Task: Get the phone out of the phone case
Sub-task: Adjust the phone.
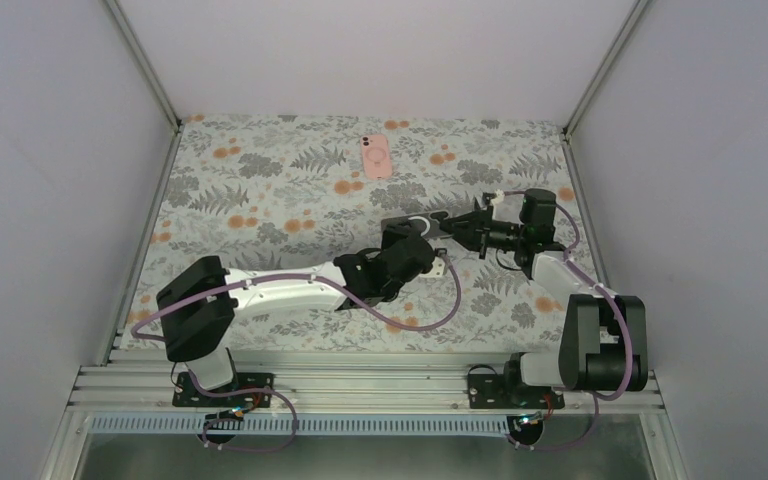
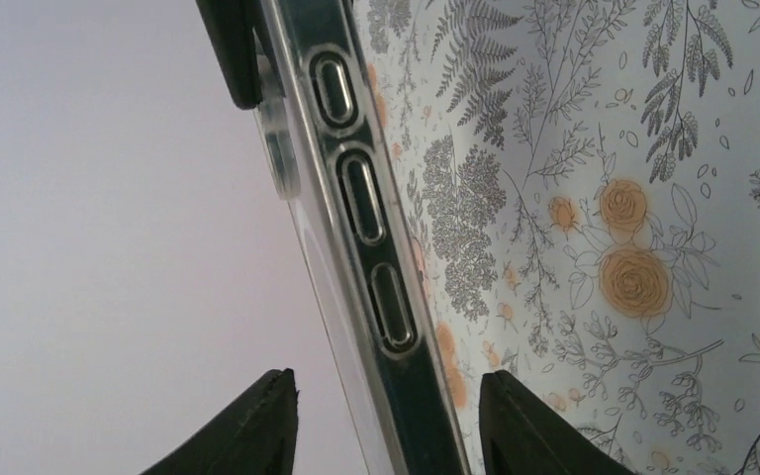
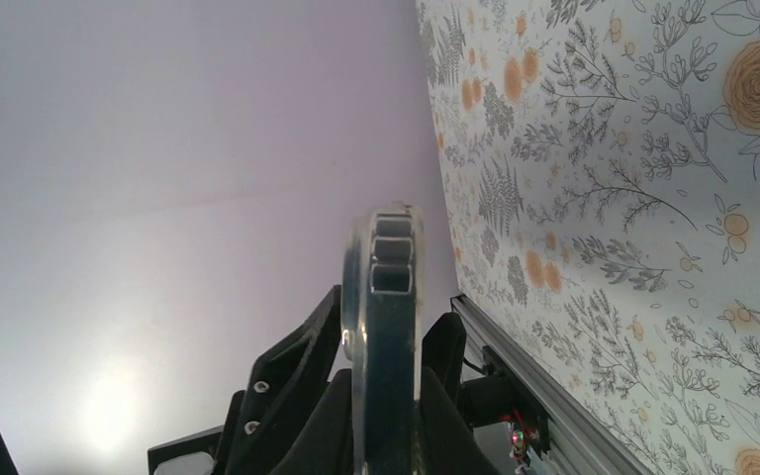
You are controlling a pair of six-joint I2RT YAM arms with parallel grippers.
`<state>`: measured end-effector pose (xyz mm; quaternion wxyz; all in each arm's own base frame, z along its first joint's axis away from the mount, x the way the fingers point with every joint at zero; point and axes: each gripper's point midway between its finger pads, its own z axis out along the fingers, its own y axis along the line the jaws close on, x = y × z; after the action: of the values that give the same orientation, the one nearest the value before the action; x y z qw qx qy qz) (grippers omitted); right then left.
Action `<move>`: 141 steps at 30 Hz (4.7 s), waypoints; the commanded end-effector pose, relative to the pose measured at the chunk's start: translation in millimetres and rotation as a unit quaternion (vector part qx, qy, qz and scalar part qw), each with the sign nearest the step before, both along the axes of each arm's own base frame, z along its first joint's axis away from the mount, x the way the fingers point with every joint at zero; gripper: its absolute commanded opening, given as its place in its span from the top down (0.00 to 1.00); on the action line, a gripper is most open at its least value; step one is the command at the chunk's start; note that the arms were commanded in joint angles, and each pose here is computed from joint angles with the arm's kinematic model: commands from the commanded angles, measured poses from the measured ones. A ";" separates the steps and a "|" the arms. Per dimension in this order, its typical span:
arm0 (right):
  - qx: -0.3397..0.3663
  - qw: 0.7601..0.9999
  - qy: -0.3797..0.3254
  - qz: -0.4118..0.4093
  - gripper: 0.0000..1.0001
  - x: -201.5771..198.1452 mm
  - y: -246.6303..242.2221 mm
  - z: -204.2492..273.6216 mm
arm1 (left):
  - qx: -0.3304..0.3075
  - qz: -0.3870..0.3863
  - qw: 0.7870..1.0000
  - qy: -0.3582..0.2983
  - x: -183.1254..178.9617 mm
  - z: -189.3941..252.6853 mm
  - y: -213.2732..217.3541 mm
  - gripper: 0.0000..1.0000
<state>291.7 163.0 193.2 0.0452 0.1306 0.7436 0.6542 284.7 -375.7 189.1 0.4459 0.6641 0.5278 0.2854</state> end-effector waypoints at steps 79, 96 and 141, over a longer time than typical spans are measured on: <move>-0.046 0.794 -0.602 0.066 0.01 1.1 49.1 288.1 | -0.591 -0.158 0.654 0.445 -15.9 299.1 96.6 0.98; 0.018 0.874 -0.480 0.074 0.08 5.8 100.7 243.1 | -0.637 -0.151 0.511 0.557 -8.3 255.5 101.4 0.98; 0.046 0.894 -0.436 0.092 0.96 15.4 145.2 237.3 | -0.643 -0.122 0.494 0.573 -5.6 230.7 102.2 0.89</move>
<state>312.5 304.3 430.0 0.3043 -0.2297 0.6303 0.6763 283.6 -278.4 396.3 0.3294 0.2370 0.6403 -0.6522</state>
